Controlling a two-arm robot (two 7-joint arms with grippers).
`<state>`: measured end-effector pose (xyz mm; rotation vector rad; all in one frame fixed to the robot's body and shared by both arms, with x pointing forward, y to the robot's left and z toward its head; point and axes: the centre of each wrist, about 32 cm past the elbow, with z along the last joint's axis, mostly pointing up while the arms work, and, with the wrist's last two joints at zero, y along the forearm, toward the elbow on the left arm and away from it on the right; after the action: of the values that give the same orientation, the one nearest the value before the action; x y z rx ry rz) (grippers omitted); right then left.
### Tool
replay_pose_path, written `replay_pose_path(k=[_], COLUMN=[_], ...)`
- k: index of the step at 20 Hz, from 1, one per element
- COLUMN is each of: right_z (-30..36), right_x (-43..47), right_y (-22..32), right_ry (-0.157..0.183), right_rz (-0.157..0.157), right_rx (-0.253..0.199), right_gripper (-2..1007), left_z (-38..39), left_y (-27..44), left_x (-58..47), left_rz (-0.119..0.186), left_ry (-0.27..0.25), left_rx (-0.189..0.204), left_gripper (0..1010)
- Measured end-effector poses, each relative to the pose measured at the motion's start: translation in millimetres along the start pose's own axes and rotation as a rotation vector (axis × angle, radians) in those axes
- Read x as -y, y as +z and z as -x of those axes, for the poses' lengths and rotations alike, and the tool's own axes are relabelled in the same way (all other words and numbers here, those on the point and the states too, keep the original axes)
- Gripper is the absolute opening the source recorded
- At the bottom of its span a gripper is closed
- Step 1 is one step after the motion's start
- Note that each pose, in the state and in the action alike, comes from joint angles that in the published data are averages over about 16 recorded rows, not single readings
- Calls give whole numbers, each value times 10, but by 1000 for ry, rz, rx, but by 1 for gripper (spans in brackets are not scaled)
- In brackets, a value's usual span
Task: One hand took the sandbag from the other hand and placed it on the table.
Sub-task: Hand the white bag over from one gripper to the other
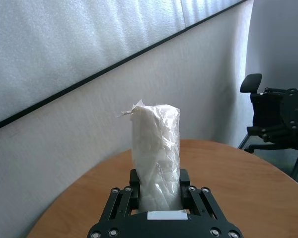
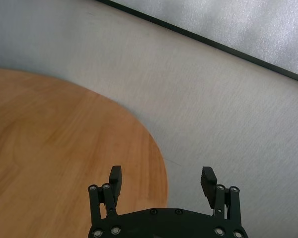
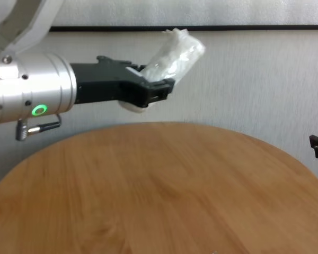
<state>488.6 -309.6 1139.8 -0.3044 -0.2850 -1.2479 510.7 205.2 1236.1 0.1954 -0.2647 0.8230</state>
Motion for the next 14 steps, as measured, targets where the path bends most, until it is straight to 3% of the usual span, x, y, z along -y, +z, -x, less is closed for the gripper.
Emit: replay_pose_path(k=[7,14], right_z=[0,0], right_x=[0,0], right_y=[0,0], right_ry=[0,0], right_rz=[0,0], right_rx=[0,0], right_gripper=[1005,1005], left_z=[20,44], left_y=[107,151], left_x=[52,84], left_rz=[28,35], left_ry=[-59,-87], left_rx=[-2,-5], left_gripper=[485,485])
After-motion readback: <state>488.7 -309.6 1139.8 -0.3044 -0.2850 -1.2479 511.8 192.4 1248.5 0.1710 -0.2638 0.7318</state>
